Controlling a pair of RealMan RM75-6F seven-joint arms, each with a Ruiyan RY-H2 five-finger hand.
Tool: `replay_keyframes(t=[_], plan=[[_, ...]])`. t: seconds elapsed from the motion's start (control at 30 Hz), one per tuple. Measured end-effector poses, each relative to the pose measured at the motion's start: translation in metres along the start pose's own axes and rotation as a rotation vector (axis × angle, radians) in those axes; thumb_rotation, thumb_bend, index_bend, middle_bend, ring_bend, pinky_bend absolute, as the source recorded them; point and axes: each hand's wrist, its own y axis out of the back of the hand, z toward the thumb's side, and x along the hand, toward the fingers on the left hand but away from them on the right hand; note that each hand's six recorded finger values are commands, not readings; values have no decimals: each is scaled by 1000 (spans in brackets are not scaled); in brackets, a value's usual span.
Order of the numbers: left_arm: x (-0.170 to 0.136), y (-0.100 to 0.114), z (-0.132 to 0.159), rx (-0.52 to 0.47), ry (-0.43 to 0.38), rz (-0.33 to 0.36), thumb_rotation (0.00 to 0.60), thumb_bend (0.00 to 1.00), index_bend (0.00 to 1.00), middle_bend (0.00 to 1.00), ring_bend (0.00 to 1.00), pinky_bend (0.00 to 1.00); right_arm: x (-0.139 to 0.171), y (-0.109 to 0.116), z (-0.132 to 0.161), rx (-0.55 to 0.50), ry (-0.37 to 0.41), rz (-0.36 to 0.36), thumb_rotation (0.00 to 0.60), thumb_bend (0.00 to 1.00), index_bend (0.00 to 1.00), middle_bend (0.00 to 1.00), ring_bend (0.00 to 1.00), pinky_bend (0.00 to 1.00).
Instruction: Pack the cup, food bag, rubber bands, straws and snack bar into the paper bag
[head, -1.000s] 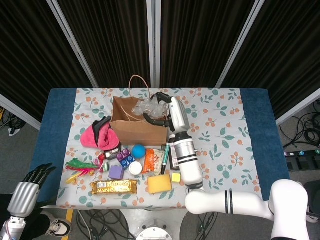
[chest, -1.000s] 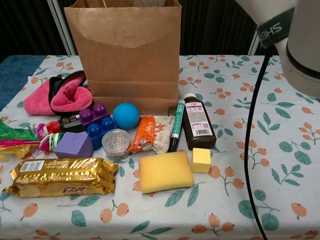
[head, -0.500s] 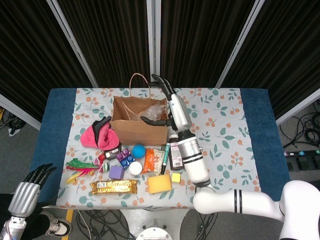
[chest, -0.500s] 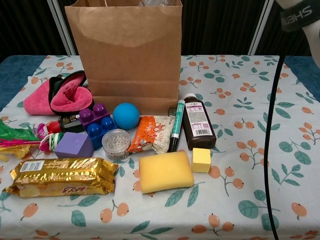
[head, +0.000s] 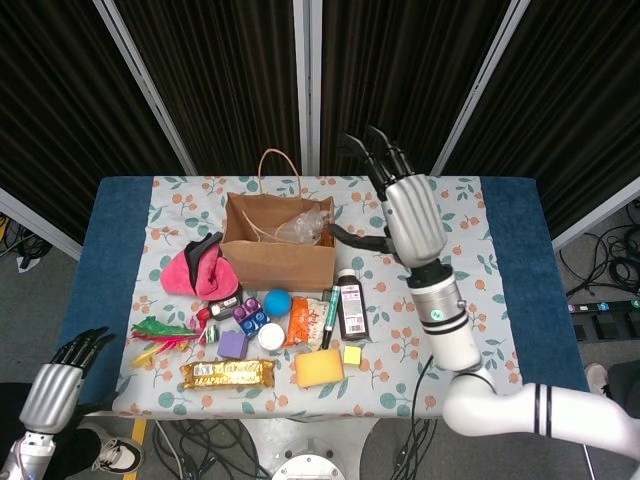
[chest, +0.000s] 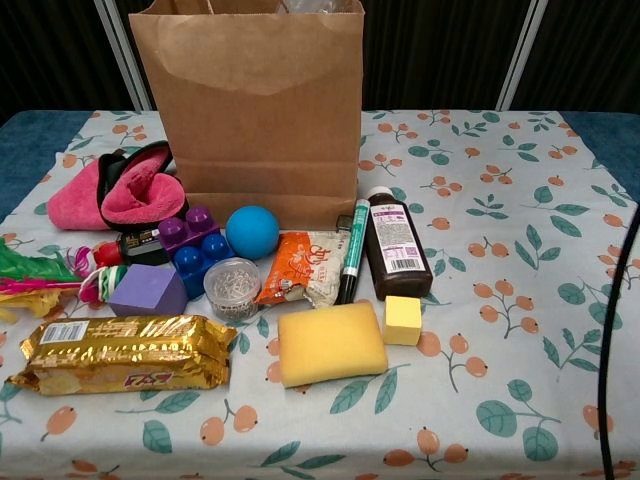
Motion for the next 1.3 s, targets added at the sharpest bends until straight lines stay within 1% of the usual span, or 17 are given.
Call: replay_keyframes(t=[0.03, 0.07, 0.13, 0.17, 0.27, 0.37, 0.43, 0.57, 0.67, 0.77, 0.9, 1.0, 1.1, 1.3], plan=[[0, 0, 1, 0, -2, -2, 600, 87, 225, 227, 153, 245, 6, 5, -6, 74, -1, 13, 600, 18, 100, 257, 70, 114], [0, -1, 1, 1, -5, -3, 600, 87, 225, 227, 153, 246, 15, 11, -15, 170, -6, 36, 600, 17, 108, 263, 77, 114], [0, -2, 3, 4, -12, -8, 600, 87, 225, 227, 153, 246, 33, 18, -31, 290, -24, 84, 600, 15, 111, 264, 79, 114], [0, -2, 3, 5, -14, -9, 600, 87, 225, 227, 153, 246, 47, 20, -43, 343, -44, 122, 600, 14, 111, 263, 79, 114], [0, -2, 4, 4, -16, -12, 600, 87, 226, 227, 153, 246, 87, 20, -70, 402, -112, 219, 600, 12, 111, 258, 79, 113], [0, -3, 7, 2, -22, -26, 600, 87, 226, 227, 153, 246, 124, 19, -92, 418, -178, 295, 600, 9, 111, 256, 78, 113], [0, -5, 10, 5, -33, -42, 600, 87, 226, 227, 153, 246, 143, 21, -103, 438, -207, 328, 600, 3, 111, 255, 78, 114], [2, -9, 17, -5, -49, -73, 600, 87, 234, 240, 153, 251, 174, 33, -127, 549, -237, 378, 600, 0, 111, 246, 71, 113], [4, -14, 27, -20, -71, -115, 600, 87, 278, 263, 159, 268, 189, 45, -138, 585, -276, 392, 600, 0, 111, 246, 70, 113], [6, -20, 44, -19, -117, -167, 600, 88, 303, 273, 182, 285, 195, 55, -140, 576, -296, 372, 600, 0, 111, 249, 71, 113], [11, -32, 74, -5, -205, -239, 600, 90, 321, 310, 217, 317, 198, 65, -140, 566, -305, 350, 600, 0, 111, 253, 74, 113], [16, -43, 92, -4, -251, -277, 600, 92, 328, 322, 230, 329, 199, 69, -142, 565, -310, 343, 600, 0, 111, 255, 75, 113], [26, -51, 107, -12, -273, -287, 600, 94, 330, 323, 234, 332, 200, 70, -146, 558, -319, 341, 600, 0, 111, 256, 75, 113], [46, -60, 120, -30, -249, -283, 600, 101, 336, 333, 258, 352, 204, 71, -155, 552, -337, 347, 600, 2, 111, 256, 76, 113]])
